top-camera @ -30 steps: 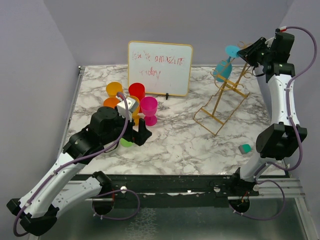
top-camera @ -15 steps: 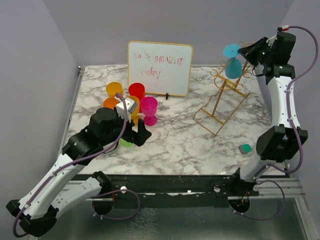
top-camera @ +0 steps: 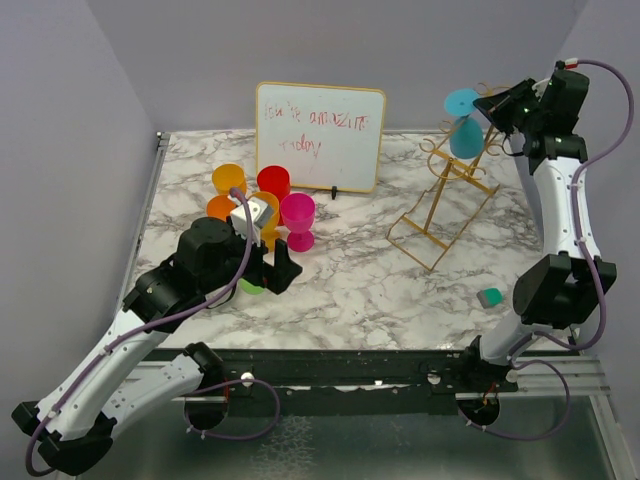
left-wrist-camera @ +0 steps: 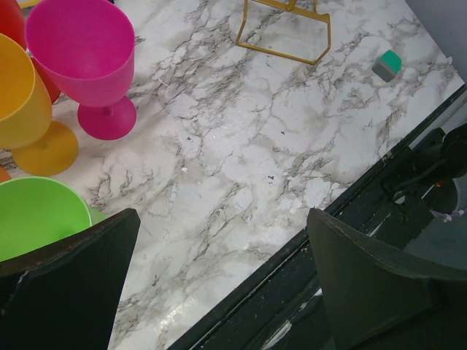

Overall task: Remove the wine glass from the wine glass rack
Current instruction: Pick up the wine glass from the wine rack.

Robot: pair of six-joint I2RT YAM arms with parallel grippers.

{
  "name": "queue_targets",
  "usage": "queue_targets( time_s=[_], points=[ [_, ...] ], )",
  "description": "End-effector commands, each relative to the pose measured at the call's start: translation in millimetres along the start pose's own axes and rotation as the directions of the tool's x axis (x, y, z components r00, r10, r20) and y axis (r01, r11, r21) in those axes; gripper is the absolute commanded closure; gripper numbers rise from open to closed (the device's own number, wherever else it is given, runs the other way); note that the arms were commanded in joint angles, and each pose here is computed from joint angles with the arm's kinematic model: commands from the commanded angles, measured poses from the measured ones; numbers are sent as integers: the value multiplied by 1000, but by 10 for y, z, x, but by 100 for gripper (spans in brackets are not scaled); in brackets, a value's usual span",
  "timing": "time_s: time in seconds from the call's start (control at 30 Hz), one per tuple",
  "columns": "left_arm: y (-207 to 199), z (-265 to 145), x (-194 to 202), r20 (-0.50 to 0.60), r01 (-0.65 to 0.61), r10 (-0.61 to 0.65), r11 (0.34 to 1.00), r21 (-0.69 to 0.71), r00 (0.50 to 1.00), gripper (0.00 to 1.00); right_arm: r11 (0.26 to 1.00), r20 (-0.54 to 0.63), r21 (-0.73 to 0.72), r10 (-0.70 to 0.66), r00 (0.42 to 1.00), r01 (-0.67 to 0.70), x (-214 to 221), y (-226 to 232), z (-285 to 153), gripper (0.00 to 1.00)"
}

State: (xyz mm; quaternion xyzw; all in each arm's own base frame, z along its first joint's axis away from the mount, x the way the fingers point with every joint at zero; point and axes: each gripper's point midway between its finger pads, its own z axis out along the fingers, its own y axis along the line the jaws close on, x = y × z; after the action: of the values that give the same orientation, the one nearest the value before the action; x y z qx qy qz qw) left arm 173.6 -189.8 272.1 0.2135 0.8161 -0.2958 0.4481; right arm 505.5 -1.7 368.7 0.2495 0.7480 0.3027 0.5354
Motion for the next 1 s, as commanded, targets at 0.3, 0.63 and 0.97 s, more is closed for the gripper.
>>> queue_targets(
  time_s=[0.3,0.63,0.97],
  points=[
    [48,-67,-43,49,15,-13,999,-29,999,1,974,92,-181,155,984,-136,-180,394,-148,99],
    [51,-64,-60,51,18,-16,999,-33,999,1,964,69,-205,187,980,-170,-173,427,-94,99],
    [52,-56,-38,46,28,-27,999,-33,999,1,967,11,-225,124,992,-118,-159,491,-2,99]
  ],
)
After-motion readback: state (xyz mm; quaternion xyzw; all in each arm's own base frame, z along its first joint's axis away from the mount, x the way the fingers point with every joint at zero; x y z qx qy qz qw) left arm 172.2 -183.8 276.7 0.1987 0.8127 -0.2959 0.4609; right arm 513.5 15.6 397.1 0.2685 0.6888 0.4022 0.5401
